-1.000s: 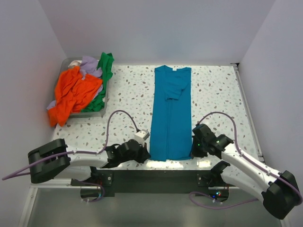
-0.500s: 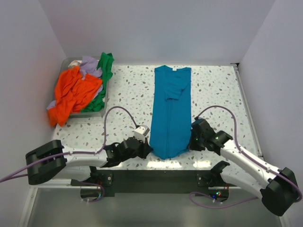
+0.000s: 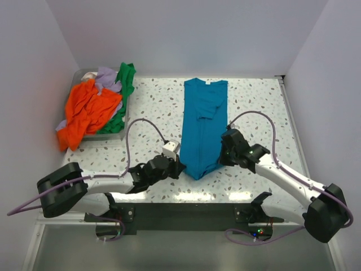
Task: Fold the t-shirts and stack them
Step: Fold the tshirt
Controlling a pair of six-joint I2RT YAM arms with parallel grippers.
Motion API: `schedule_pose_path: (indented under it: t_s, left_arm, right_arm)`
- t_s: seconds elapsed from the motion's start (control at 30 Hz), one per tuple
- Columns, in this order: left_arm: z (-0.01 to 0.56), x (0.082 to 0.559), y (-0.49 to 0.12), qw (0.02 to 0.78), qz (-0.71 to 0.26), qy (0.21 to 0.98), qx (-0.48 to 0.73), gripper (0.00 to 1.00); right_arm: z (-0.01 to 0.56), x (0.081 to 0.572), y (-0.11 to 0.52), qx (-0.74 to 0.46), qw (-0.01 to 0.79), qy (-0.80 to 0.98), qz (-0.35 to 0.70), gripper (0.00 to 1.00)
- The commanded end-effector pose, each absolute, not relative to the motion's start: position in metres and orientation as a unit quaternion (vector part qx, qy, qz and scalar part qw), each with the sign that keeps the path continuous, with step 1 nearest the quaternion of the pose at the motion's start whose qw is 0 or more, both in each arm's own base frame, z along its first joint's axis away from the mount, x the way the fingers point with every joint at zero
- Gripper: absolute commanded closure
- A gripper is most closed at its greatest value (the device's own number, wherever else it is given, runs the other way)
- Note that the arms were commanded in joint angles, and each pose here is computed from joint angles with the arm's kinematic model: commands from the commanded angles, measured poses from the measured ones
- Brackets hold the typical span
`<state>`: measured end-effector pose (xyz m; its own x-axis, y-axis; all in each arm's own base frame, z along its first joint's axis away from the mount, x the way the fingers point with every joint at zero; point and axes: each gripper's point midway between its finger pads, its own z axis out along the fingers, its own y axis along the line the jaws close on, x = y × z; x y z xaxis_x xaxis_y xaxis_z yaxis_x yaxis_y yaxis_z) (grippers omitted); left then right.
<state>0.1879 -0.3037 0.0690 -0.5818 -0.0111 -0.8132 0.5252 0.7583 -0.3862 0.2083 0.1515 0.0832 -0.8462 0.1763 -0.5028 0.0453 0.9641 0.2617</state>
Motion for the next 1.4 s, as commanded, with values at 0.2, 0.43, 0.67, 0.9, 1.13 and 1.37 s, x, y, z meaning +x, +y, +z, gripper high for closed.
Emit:
schedule_pose_path:
  t_s: [0.2, 0.43, 0.67, 0.9, 1.13, 1.37]
  left_arm:
    - [0.111, 0.25, -0.31, 0.505, -0.288, 0.8, 0.149, 1.0]
    - [0.119, 0.287, -0.308, 0.524, -0.272, 0.796, 0.137, 1.0]
    - [0.13, 0.331, -0.303, 0.537, -0.283, 0.786, 0.121, 1.0]
    - [0.121, 0.379, -0.294, 0.539, -0.28, 0.787, 0.11, 1.0]
    - [0.11, 0.417, -0.308, 0.531, -0.299, 0.784, 0.122, 1.0]
    - [0.113, 0.442, -0.315, 0.533, -0.304, 0.78, 0.121, 1.0]
  right_arm:
    - [0.122, 0.269, 0.16, 0.048, 0.356, 0.93, 0.078, 1.0]
    - [0.138, 0.303, 0.165, 0.049, 0.382, 0.921, 0.051, 1.0]
    - [0.149, 0.34, 0.168, 0.056, 0.4, 0.915, 0.031, 1.0]
    - [0.144, 0.371, 0.159, 0.074, 0.397, 0.914, 0.034, 1.0]
    - [0.13, 0.4, 0.134, 0.101, 0.385, 0.917, 0.035, 1.0]
    - [0.121, 0.425, 0.127, 0.107, 0.375, 0.92, 0.036, 1.0]
